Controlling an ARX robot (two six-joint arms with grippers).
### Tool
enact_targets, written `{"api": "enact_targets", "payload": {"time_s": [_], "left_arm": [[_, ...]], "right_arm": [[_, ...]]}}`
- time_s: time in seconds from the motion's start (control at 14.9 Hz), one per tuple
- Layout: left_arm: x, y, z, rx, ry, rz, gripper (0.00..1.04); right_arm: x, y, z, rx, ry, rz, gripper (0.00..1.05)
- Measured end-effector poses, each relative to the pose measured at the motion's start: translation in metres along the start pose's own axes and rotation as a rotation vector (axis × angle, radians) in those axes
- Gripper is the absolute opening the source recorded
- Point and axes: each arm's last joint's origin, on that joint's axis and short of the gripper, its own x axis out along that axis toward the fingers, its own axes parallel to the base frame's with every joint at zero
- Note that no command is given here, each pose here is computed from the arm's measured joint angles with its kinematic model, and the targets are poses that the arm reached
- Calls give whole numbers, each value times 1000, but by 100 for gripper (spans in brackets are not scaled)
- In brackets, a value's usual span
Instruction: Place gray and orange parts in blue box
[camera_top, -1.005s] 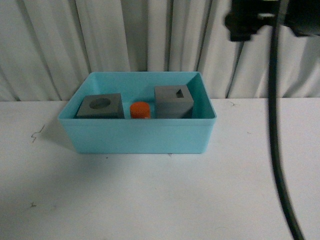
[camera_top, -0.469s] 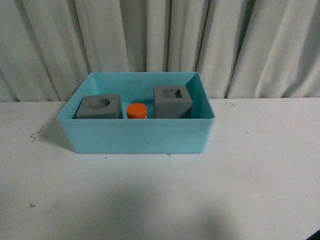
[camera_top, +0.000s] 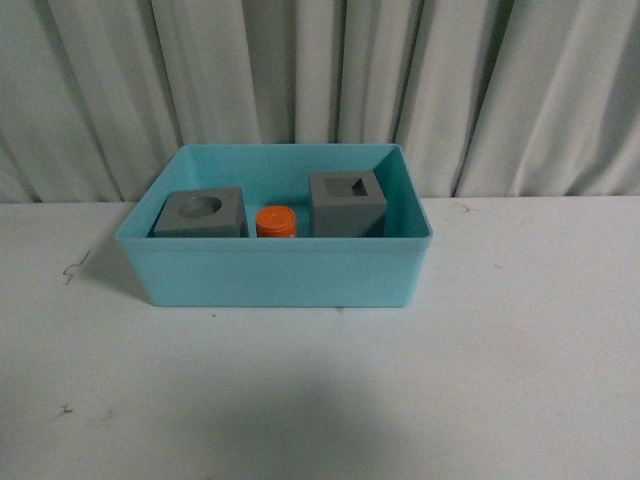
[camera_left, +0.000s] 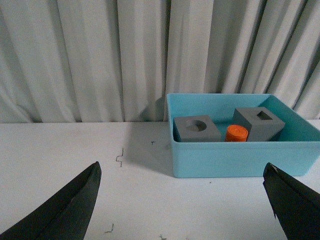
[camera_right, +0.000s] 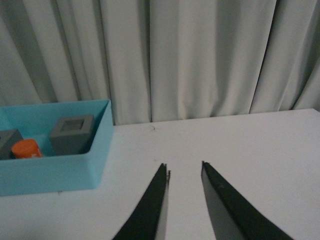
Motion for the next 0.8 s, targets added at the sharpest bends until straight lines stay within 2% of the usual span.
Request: {"api": "enact_targets", "payload": {"time_s": [0.13, 0.2, 0.27, 0.47, 0.54, 0.8], "left_arm": [[0, 0, 0, 0, 0, 0, 98], [0, 0, 0, 0, 0, 0, 98], [0, 0, 0, 0, 0, 0, 98], [0, 0, 0, 0, 0, 0, 98], [0, 0, 0, 0, 0, 0, 98], [0, 0, 0, 0, 0, 0, 98]], "right_arm": [[-6, -8, -6, -16, 14, 0, 5], [-8, -11, -7, -16, -32, 2, 2], [-10, -13, -10, -24, 2, 0, 2], [-16, -25, -7, -25, -18, 13, 2], [-18, -29, -7, -24, -14, -23, 2], [-24, -28, -8, -25, -15, 5, 2]]}}
